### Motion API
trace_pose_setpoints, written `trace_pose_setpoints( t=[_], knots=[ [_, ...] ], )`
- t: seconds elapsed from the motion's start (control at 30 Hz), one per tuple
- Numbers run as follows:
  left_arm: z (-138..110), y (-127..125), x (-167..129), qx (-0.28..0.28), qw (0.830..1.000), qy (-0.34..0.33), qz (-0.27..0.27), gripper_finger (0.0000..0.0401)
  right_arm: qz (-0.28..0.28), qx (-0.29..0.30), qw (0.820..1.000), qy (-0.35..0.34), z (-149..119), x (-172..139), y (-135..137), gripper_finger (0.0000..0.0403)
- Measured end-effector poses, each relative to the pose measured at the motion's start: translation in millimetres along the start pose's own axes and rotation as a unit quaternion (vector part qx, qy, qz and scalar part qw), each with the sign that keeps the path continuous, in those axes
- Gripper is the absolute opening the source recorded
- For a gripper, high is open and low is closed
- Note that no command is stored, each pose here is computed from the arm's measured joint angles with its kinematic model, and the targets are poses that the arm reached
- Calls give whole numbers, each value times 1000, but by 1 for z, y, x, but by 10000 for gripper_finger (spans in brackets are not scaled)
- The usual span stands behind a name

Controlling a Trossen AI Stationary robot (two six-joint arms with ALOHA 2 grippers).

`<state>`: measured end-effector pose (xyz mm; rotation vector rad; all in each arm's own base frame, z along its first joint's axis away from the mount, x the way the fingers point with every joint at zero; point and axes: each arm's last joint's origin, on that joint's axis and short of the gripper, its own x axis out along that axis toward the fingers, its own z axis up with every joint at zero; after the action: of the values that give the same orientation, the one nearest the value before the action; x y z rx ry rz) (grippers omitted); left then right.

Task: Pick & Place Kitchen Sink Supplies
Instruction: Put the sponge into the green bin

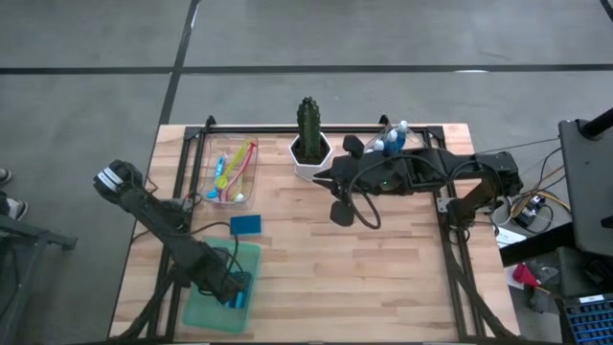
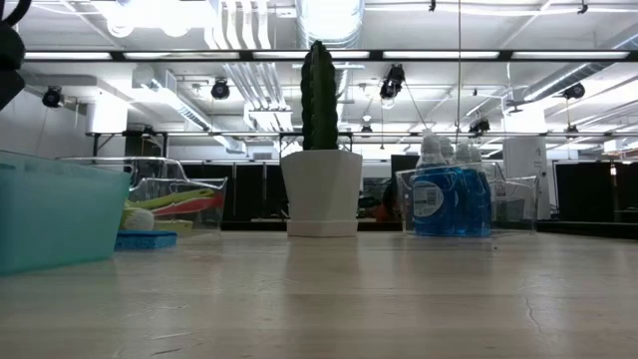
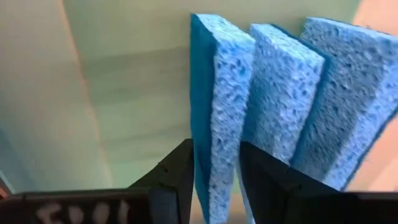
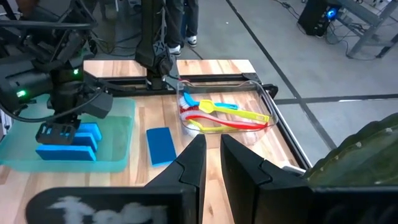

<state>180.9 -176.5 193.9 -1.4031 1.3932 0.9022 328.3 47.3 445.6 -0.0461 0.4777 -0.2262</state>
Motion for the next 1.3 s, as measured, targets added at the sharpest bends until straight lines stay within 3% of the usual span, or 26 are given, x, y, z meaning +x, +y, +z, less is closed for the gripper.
trace_pose_setpoints(
  t=[0.43, 0.8, 1.1, 1.3],
  knots=[
    [-5, -2, -10, 6, 1000, 15, -9, 127, -1, -5, 1000, 8, -4, 4, 1, 43],
    [1, 12, -38, 3, 1000, 19, -6, 126, 9, -14, 1000, 13, -5, 2, 1, 44],
    [9, 17, -67, -11, 989, -53, -139, 126, 47, -7, 998, 39, -9, 1, 1, 35],
    [20, 16, -88, -9, 945, -169, -279, 127, 65, -9, 996, 55, -13, 2, 1, 33]
  ],
)
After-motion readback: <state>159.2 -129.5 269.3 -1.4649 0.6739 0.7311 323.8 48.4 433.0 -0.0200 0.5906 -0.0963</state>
